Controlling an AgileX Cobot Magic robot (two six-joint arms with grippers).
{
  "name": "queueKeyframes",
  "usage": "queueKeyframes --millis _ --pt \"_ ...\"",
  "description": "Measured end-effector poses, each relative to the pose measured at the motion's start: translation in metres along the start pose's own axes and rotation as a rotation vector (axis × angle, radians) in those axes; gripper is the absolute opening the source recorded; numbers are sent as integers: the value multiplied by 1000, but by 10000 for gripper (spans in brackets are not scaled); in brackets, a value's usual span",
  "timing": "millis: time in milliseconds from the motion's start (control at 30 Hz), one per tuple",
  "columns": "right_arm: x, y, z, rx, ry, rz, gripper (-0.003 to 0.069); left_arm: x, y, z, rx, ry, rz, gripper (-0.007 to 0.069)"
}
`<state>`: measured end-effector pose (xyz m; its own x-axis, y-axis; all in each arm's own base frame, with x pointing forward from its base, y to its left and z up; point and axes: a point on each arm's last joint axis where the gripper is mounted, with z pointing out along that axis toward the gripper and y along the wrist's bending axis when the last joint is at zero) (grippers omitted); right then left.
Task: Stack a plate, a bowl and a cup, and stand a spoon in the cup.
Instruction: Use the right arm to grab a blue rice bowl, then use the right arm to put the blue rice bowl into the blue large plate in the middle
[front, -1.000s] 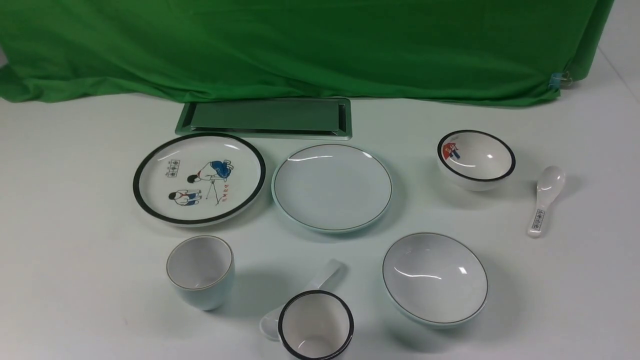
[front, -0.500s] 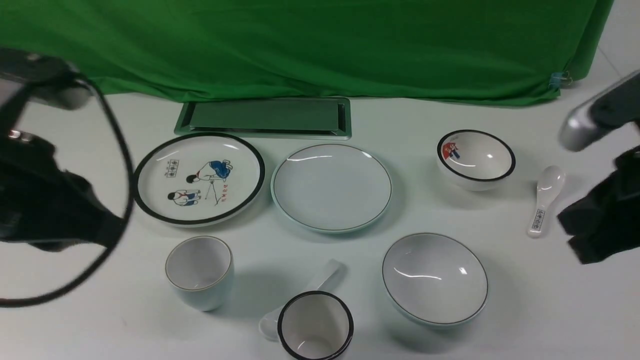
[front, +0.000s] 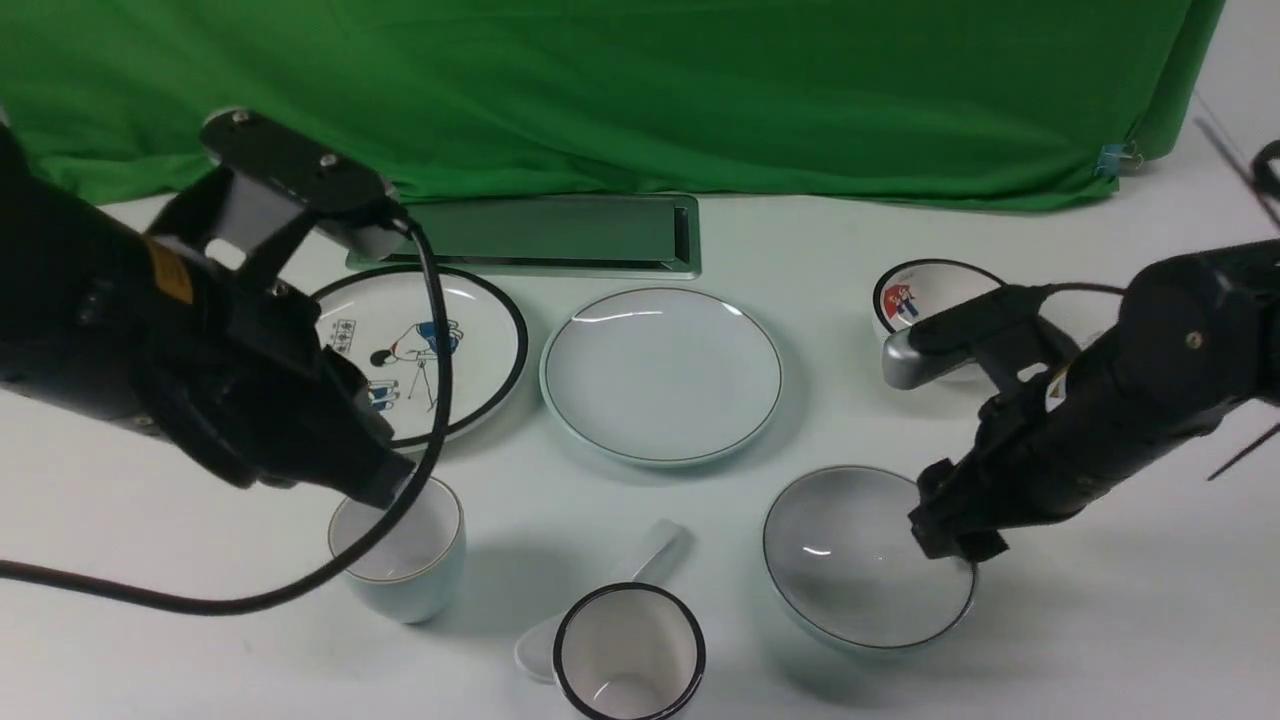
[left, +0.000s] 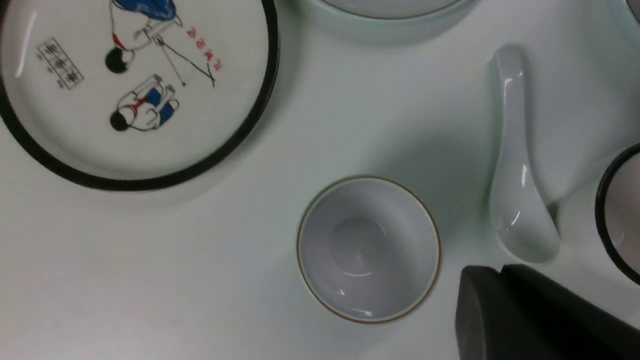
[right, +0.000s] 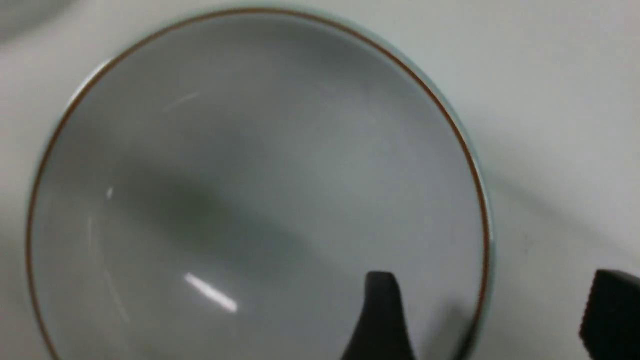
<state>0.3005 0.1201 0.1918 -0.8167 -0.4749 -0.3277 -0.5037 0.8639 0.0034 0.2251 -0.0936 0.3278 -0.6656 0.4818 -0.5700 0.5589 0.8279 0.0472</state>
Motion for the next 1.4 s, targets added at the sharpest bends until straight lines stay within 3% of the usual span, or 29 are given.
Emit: queueKeyframes --millis 133,300,400,600,767,1033,1400 --pt "0 0 16 -12 23 33 493 -2 2 0 -23 -17 14 -29" --pt "-2 1 17 -22 27 51 150 -3 3 0 -33 -37 19 -29" --pt "-13 2 -2 -31 -14 40 69 -4 3 0 -35 -40 21 -29" --pt "-54 -2 -46 -9 -118 -33 68 -4 3 0 -37 -44 22 -29" --pt "-104 -5 -66 -35 -270 -3 68 -7 5 0 -51 -77 26 -29" --pt "-154 -5 2 -178 -258 109 68 -10 5 -1 -61 -106 28 -29" --pt "-159 -6 57 -207 -193 152 75 -11 6 -1 -69 -117 32 -29"
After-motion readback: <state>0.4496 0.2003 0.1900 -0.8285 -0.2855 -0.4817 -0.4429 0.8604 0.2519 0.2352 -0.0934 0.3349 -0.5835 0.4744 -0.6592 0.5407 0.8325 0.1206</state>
